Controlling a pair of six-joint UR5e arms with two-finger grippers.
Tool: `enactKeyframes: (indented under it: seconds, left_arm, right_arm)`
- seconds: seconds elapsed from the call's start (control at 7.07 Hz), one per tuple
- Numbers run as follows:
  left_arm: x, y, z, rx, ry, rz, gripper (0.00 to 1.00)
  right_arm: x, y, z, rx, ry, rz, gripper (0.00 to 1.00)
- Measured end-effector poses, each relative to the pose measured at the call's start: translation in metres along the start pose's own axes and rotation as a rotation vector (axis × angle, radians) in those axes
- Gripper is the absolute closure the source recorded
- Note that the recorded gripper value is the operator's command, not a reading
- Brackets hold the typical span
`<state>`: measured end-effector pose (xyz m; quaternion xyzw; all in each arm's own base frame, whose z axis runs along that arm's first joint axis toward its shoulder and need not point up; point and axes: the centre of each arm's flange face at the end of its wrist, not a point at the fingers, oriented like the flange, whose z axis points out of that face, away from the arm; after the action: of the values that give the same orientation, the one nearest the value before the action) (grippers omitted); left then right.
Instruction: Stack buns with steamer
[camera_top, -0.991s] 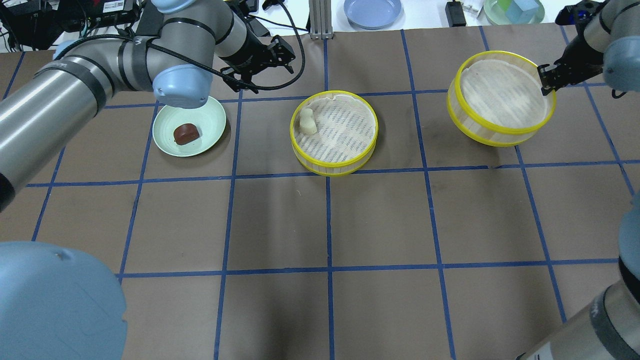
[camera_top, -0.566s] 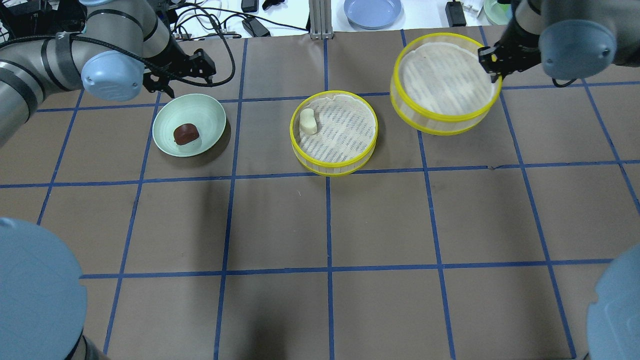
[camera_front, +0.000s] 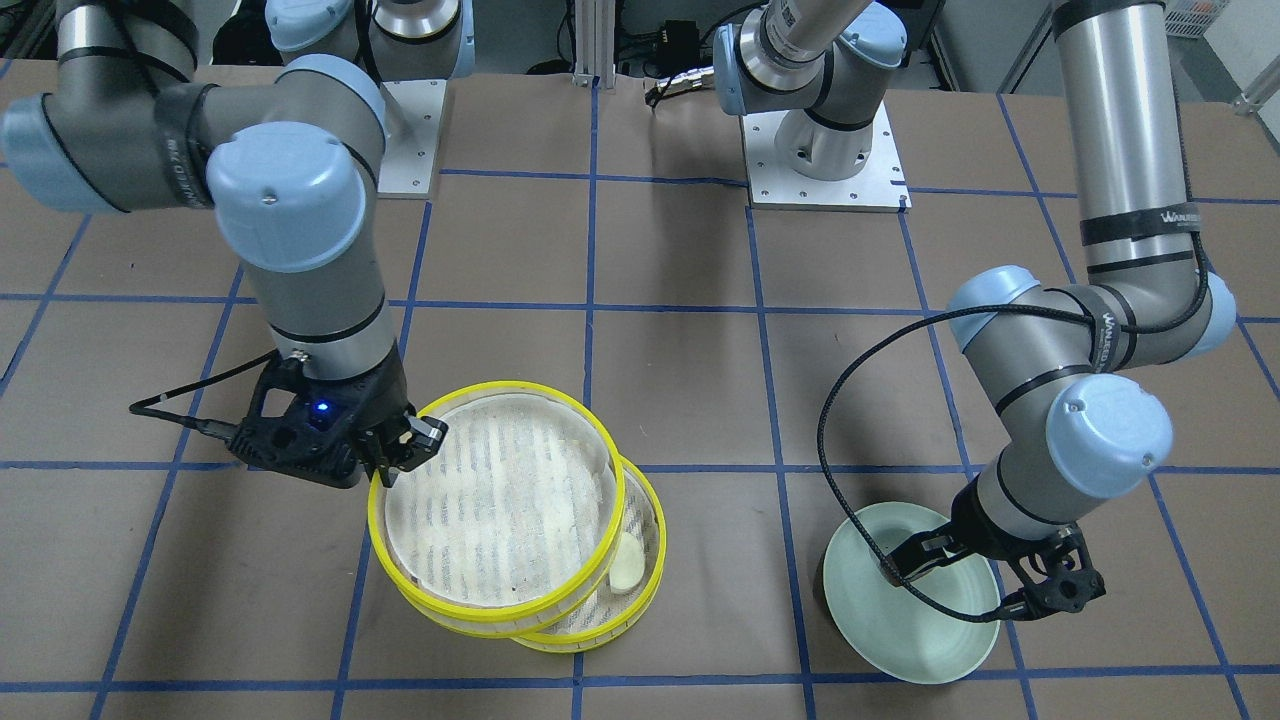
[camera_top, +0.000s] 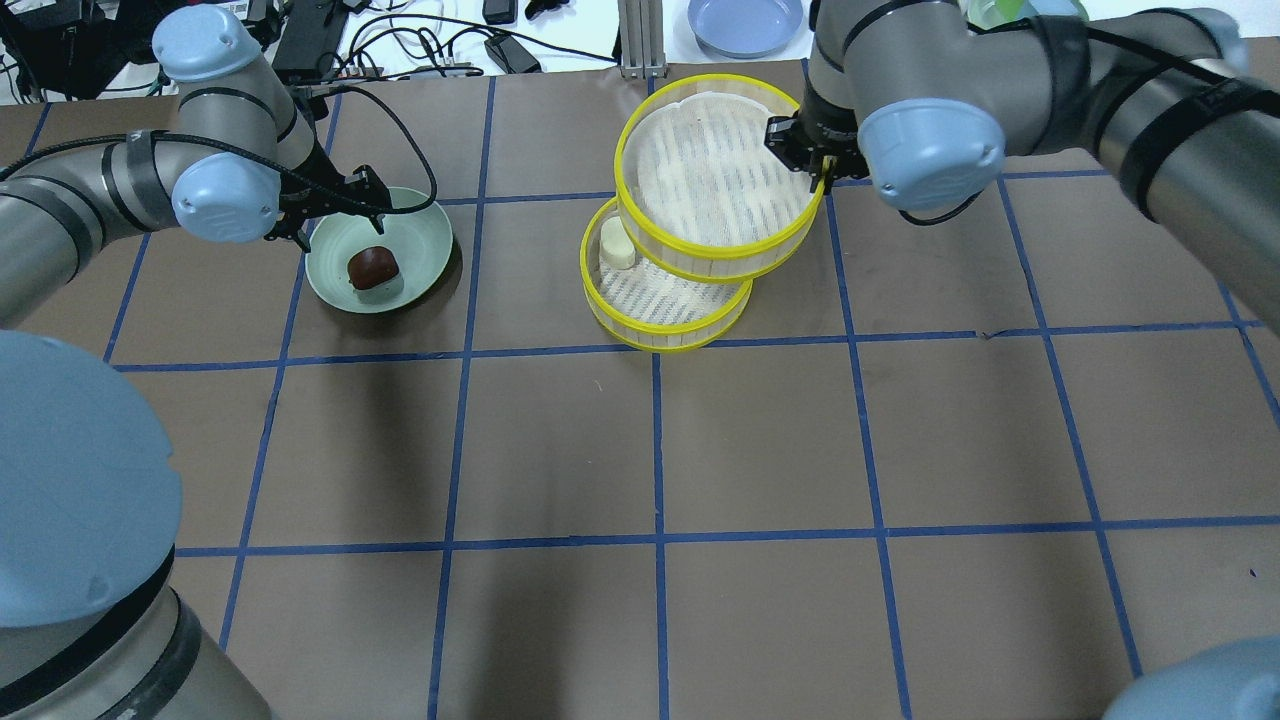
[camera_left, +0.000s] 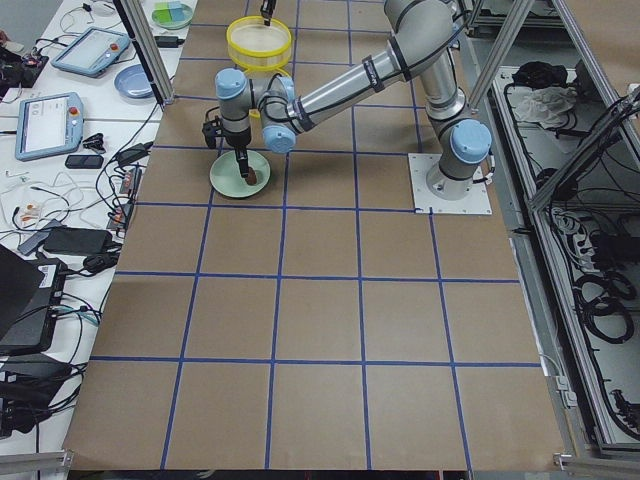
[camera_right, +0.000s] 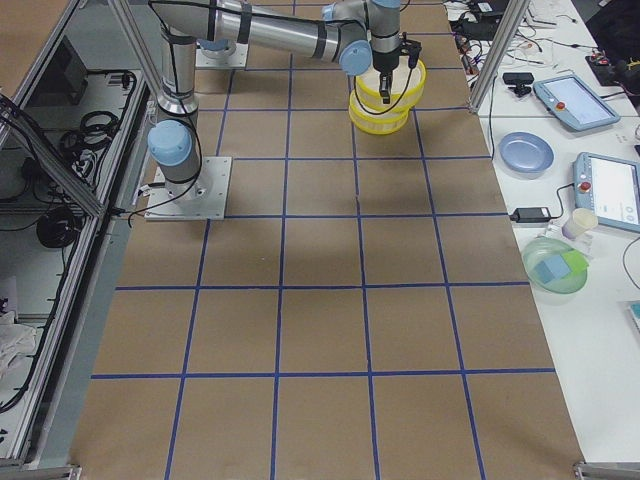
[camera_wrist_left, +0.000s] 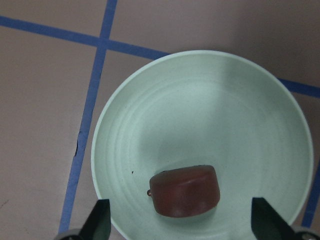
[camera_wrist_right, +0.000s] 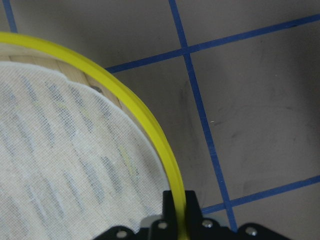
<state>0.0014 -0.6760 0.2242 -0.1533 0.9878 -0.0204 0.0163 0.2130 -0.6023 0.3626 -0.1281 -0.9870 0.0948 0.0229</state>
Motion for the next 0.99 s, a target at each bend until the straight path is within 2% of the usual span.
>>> enactKeyframes:
  seconds: [0.14, 0.28, 0.42, 0.85, 0.99]
  left_arm:
    - [0.000, 0.001, 0.021, -0.034, 0.013, -0.024, 0.06]
    - [0.001, 0.001, 0.036, -0.056, 0.018, -0.034, 0.56]
    - [0.001, 0.002, 0.044, -0.069, 0.020, -0.037, 1.00]
    - [0.002, 0.000, 0.039, -0.058, 0.031, -0.043, 1.00]
    - [0.003, -0.002, 0.025, -0.037, 0.051, -0.064, 1.00]
  right_arm:
    - [-0.010, 0.005, 0.010, -0.011, 0.012, 0.032, 0.94]
    - [-0.018, 0.009, 0.020, -0.025, 0.019, 0.077, 0.94]
    - [-0.026, 0.013, 0.029, -0.040, 0.024, 0.109, 0.94]
    - [-0.044, 0.021, 0.052, -0.059, 0.022, 0.111, 0.94]
    - [-0.046, 0.021, 0.058, -0.063, 0.025, 0.109, 0.89]
